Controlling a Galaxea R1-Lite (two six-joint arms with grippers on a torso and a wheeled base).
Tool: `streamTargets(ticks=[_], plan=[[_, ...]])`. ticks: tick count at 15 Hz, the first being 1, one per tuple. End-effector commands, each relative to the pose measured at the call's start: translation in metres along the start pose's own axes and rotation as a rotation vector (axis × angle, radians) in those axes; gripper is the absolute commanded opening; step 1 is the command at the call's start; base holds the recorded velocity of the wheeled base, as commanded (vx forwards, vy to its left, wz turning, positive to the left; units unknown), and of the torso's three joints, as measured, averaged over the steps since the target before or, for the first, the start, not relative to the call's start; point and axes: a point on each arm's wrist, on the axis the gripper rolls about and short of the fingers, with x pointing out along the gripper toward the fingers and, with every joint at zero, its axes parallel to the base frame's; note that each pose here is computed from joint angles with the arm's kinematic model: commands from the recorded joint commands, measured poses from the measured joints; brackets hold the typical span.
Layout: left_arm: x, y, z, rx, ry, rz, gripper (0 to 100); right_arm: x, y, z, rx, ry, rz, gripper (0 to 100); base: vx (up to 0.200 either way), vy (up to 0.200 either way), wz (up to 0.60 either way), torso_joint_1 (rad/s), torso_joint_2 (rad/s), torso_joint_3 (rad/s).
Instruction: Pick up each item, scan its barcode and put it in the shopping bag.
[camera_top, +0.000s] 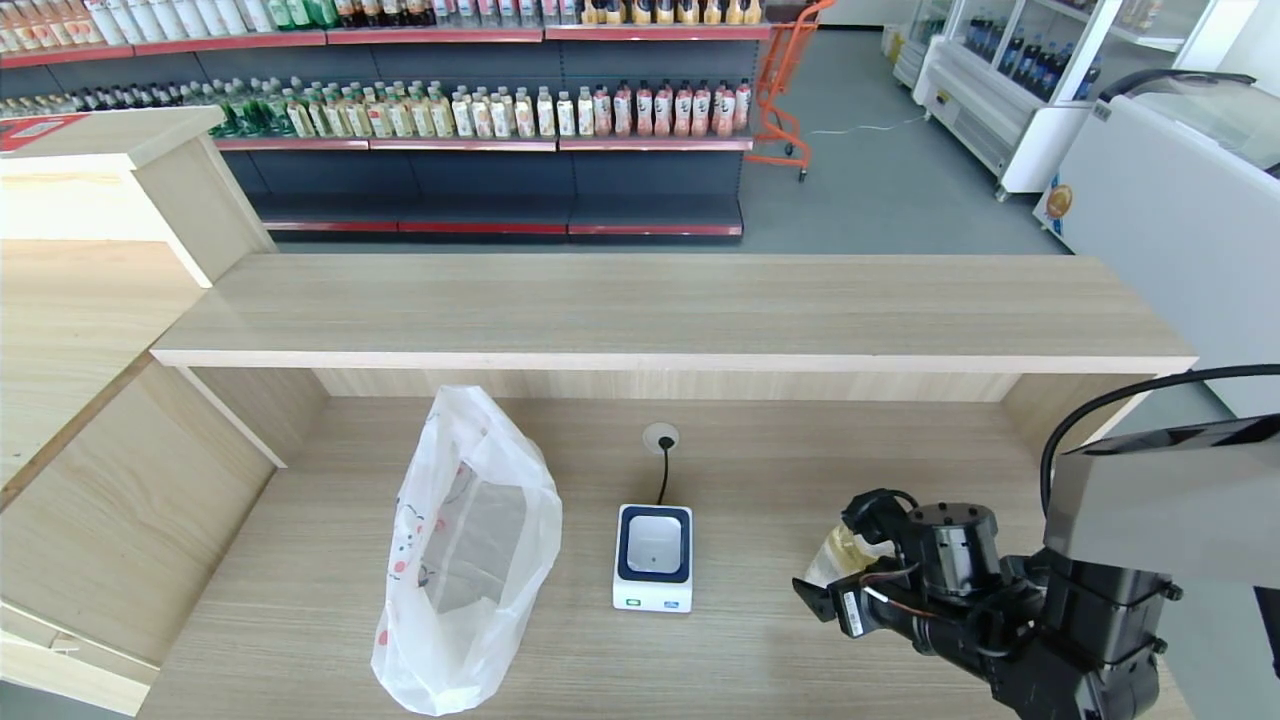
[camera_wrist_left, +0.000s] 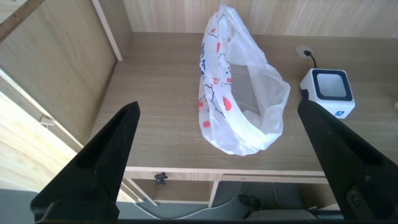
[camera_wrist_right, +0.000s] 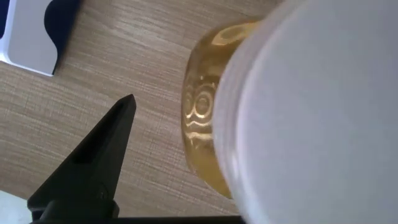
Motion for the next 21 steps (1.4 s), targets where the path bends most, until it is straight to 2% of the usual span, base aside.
streamTargets(ticks=[1,2,5,8,9,14,19,21], plan=[[0.0,0.0,0.0,0.0,-0.001,0.0,100,0.006,0.002,-0.003,-0.005,0.006,0.005,100,0.0,0.0,0.0,0.0,0.0,0.0],[0.0,0.0,0.0,0.0,-0.001,0.0,100,0.007,0.002,-0.002,-0.003,0.0,0.004,100,0.0,0.0,0.0,0.0,0.0,0.0],[0.0,0.0,0.0,0.0,-0.001,0.0,100,0.015,0.006,0.002,-0.001,-0.091,0.012,100,0.0,0.0,0.0,0.0,0.0,0.0],[0.0,0.0,0.0,0.0,-0.001,0.0,100,0.018,0.008,0.005,-0.004,-0.107,0.018,100,0.0,0.0,0.0,0.0,0.0,0.0],[0.0,0.0,0.0,0.0,-0.001,0.0,100,0.019,0.008,0.004,-0.004,-0.105,0.019,0,0.0,0.0,0.0,0.0,0.0,0.0],[0.0,0.0,0.0,0.0,-0.001,0.0,100,0.028,0.01,0.015,-0.008,-0.158,0.021,0,0.0,0.0,0.0,0.0,0.0,0.0],[0.0,0.0,0.0,0.0,-0.001,0.0,100,0.03,0.011,0.012,-0.039,-0.148,0.021,0,0.0,0.0,0.0,0.0,0.0,0.0],[0.0,0.0,0.0,0.0,-0.001,0.0,100,0.022,0.01,0.022,0.001,-0.194,0.087,0,0.0,0.0,0.0,0.0,0.0,0.0]])
